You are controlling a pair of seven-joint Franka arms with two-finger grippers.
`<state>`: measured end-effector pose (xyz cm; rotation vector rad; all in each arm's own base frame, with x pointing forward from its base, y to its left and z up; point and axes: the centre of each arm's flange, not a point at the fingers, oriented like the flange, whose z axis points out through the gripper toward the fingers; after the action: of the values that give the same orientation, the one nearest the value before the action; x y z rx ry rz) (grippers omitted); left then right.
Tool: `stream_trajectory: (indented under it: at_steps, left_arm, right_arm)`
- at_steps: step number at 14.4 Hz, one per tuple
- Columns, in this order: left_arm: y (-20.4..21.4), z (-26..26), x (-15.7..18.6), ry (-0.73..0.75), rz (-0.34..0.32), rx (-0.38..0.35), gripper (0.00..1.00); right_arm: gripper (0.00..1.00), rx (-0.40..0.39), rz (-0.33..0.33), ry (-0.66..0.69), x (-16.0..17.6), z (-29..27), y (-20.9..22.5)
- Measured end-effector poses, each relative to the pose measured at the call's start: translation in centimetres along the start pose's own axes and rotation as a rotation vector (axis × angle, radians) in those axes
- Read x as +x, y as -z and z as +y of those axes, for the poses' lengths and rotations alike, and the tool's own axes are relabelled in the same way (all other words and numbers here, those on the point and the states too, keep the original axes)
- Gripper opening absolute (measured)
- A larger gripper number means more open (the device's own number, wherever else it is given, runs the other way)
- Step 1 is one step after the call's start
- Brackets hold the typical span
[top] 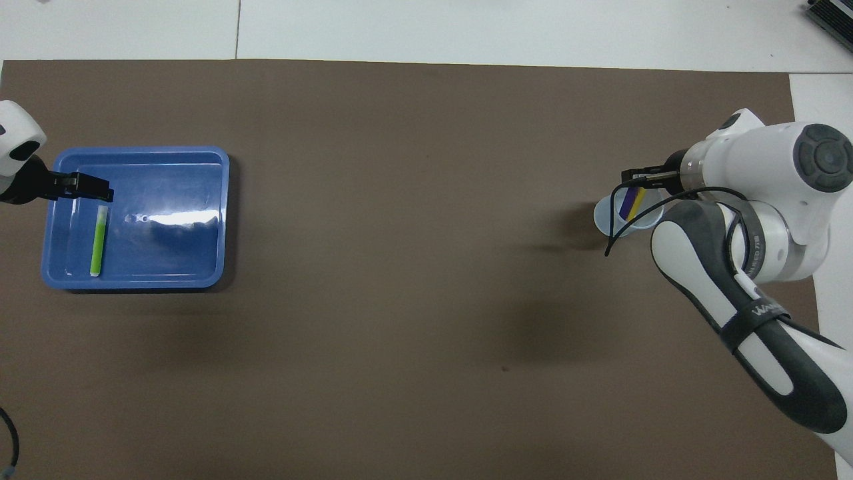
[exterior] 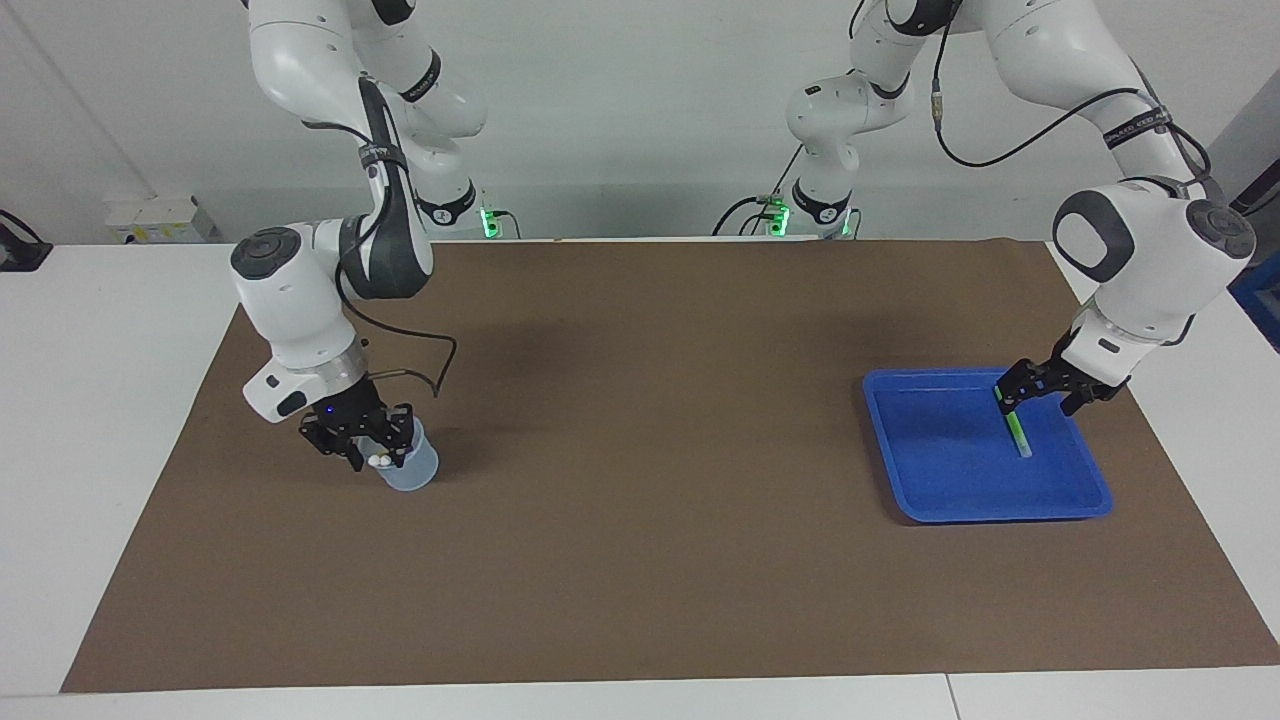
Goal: Right arm passes pens to left for tray arrangement
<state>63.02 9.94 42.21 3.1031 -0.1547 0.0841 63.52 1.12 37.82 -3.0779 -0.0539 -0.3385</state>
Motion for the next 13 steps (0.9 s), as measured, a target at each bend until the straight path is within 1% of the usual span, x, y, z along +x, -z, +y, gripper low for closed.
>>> stream_trajectory:
  at_steps: [1, 2, 3, 4, 5, 6, 7, 9, 10, 11, 13]
  left_arm:
    - [0.0, 0.0, 0.0, 0.0, 0.0, 0.0, 1.0]
    - [0.1, 0.0, 0.0, 0.0, 0.001, 0.0, 1.0]
    - [0.3, 0.1, 0.0, -0.001, 0.002, 0.001, 1.0]
    - [0.7, 0.2, -0.1, -0.003, 0.0, 0.001, 1.0]
    - [1.2, 0.6, -0.2, -0.008, -0.001, 0.001, 1.0]
    - [1.6, 1.0, -0.2, -0.014, -0.001, 0.001, 1.0]
    - [2.0, 1.4, -0.3, -0.019, 0.0, 0.002, 1.0]
    - [2.6, 1.8, -0.3, -0.023, 0.005, 0.003, 1.0]
    - [2.7, 1.9, -0.3, -0.023, 0.005, 0.003, 1.0]
    - [2.7, 1.9, -0.3, -0.023, 0.005, 0.003, 1.0]
    - [2.7, 1.9, -0.4, -0.023, -0.004, 0.001, 1.0]
  right_arm:
    - [0.55, 0.0, 0.001, 0.0, 0.0, 0.0, 0.0]
    - [0.55, 0.0, 0.001, 0.0, 0.0, 0.0, 0.0]
    - [0.49, 0.0, 0.002, 0.0, 0.0, 0.0, 0.0]
    - [0.49, -0.001, 0.002, 0.0, 0.0, 0.0, 0.0]
    - [0.44, -0.001, 0.006, 0.0, 0.1, 0.1, 0.1]
    - [0.36, -0.001, 0.008, 0.0, 0.1, 0.1, 0.2]
    - [0.36, -0.001, 0.008, 0.0, 0.1, 0.1, 0.2]
    - [0.24, -0.002, 0.013, 0.0, 0.2, 0.1, 0.3]
    - [0.24, -0.002, 0.013, 0.0, 0.2, 0.0, 0.3]
    - [0.2, -0.002, 0.014, 0.0, 0.2, 0.1, 0.3]
    - [0.18, -0.002, 0.014, 0.0, 0.2, 0.0, 0.3]
